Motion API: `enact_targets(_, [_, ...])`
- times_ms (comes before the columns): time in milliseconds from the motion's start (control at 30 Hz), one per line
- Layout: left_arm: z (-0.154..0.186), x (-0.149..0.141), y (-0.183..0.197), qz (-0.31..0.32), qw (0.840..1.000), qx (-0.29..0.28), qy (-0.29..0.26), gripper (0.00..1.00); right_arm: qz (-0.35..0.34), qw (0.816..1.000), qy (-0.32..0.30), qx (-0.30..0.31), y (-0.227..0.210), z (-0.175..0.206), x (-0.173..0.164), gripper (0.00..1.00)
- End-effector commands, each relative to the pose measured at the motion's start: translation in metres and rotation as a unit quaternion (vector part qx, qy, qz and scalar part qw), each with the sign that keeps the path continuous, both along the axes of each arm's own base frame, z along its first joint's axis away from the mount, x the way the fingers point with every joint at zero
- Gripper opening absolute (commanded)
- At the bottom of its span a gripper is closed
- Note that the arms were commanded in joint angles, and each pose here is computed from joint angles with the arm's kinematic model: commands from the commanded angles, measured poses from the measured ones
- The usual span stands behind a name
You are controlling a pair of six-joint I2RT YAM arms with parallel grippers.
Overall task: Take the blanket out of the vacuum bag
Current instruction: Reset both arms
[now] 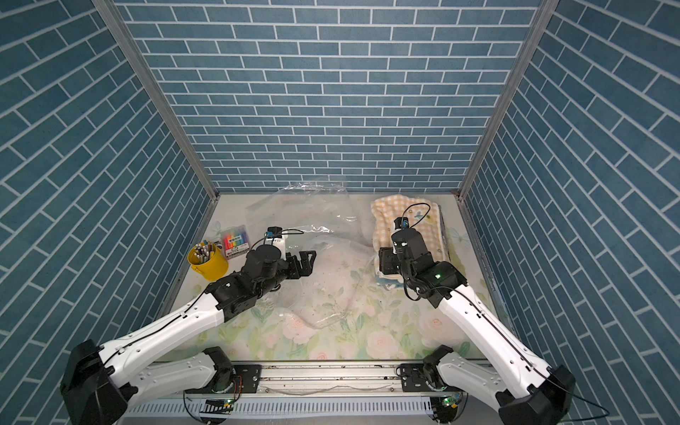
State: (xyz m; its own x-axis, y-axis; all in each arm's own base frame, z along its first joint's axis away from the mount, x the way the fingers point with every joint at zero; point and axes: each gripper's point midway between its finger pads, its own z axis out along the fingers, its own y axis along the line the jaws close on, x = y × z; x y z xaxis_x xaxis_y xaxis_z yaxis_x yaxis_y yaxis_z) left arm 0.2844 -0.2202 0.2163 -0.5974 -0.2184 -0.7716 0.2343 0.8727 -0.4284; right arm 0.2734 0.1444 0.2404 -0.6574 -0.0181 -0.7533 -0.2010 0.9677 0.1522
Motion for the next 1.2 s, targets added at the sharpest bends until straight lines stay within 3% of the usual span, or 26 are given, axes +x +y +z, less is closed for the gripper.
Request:
enact_targets(0, [0.007,-0.014,-0.002,-0.029,0.999,0.019,0.005,1.00,-0.038,0.999,-0.022,-0.030,-0.031,0.015,0.001,0.61])
enact_targets(133, [0.037,-0.025,0.000,-0.033,0.999,-0.011,-0.028,1.00,-0.124,0.990,-0.058,-0.035,-0.077,0.030,0.026,0.62])
enact_targets(267, [0.068,-0.028,0.011,-0.017,0.998,-0.030,-0.061,1.00,-0.216,0.974,-0.059,-0.017,-0.133,0.018,0.068,0.64])
enact_targets(333, [0.074,-0.026,0.019,0.000,0.997,-0.026,-0.072,1.00,-0.265,0.963,-0.039,0.015,-0.165,-0.002,0.091,0.65])
enact_targets(433, [0.072,-0.017,0.034,0.046,0.996,0.002,-0.077,1.00,-0.293,0.949,-0.012,0.120,-0.208,-0.035,0.123,0.64])
enact_targets(567, [0.063,-0.009,0.054,0.096,0.991,0.047,-0.080,1.00,-0.346,0.920,0.039,0.178,-0.253,-0.104,0.135,0.60])
enact_targets(767, [0.058,-0.004,0.069,0.121,0.987,0.062,-0.083,1.00,-0.343,0.913,0.100,0.198,-0.240,-0.185,0.127,0.56])
enact_targets(1000, [0.051,0.001,0.079,0.141,0.985,0.060,-0.085,1.00,-0.266,0.936,0.131,0.191,-0.177,-0.203,0.140,0.54])
enact_targets(1167, [0.058,0.003,0.080,0.143,0.985,0.044,-0.088,1.00,-0.251,0.933,0.131,0.222,-0.145,-0.205,0.135,0.54])
